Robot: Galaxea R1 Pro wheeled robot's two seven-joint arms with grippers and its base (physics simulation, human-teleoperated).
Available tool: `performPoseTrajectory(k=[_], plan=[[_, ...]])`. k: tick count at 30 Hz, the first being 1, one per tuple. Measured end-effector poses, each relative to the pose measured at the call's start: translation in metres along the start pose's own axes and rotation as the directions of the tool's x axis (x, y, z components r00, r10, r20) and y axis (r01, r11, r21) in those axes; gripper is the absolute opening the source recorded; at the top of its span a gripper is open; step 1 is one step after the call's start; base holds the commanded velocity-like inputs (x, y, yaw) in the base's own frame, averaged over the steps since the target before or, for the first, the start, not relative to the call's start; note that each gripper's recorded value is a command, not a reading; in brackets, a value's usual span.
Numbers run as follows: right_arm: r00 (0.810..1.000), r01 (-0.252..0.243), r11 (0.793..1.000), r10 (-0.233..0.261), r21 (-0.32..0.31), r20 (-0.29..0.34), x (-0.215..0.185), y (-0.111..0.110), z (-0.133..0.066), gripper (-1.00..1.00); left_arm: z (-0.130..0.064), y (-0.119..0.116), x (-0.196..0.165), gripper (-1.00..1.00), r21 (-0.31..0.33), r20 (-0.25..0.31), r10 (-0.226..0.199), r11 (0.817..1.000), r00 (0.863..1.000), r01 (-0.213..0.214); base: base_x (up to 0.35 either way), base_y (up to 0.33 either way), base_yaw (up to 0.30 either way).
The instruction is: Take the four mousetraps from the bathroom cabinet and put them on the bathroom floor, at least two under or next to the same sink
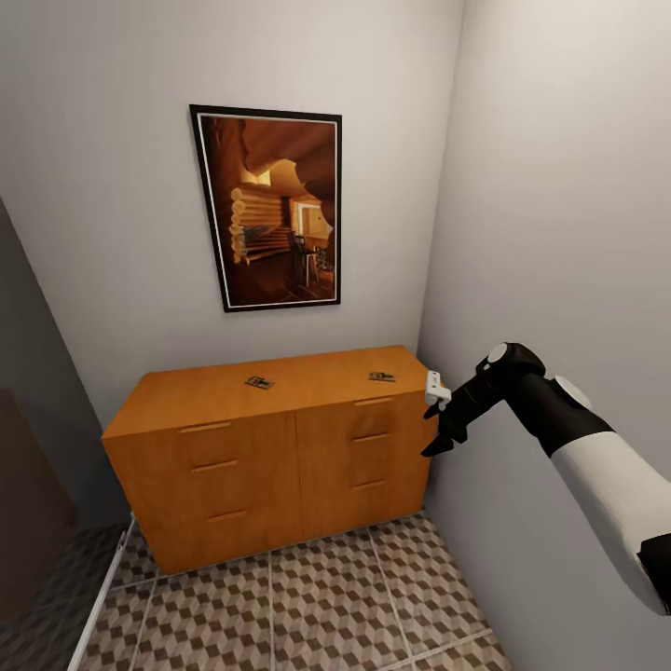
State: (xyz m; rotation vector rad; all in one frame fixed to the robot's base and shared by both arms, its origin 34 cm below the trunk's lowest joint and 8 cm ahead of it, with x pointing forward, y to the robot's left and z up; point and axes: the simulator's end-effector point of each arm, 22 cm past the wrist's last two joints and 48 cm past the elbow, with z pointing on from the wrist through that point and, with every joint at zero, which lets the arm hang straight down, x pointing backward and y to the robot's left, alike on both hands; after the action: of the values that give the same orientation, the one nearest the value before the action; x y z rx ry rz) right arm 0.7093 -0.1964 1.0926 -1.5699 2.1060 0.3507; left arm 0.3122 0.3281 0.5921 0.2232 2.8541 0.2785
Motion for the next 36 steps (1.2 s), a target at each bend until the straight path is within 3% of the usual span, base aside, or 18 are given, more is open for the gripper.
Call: performPoseTrajectory(k=[7,36], plan=[[1.0,0.001,1.0,-0.001,0.003,0.0,0.0,0.0,0.0,1.0,0.0,0.005,0.014,1.0,-0.005,-0.05,0.006,1.0,0.999,-0.007,0.143,0.0,0.0],[1.0,0.004,1.0,-0.004,0.006,-0.003,0.001,-0.001,0.001,1.0,0.0,0.006,0.017,1.0,-0.006,-0.06,0.007,1.0,0.998,-0.008,0.293,0.0,0.0]])
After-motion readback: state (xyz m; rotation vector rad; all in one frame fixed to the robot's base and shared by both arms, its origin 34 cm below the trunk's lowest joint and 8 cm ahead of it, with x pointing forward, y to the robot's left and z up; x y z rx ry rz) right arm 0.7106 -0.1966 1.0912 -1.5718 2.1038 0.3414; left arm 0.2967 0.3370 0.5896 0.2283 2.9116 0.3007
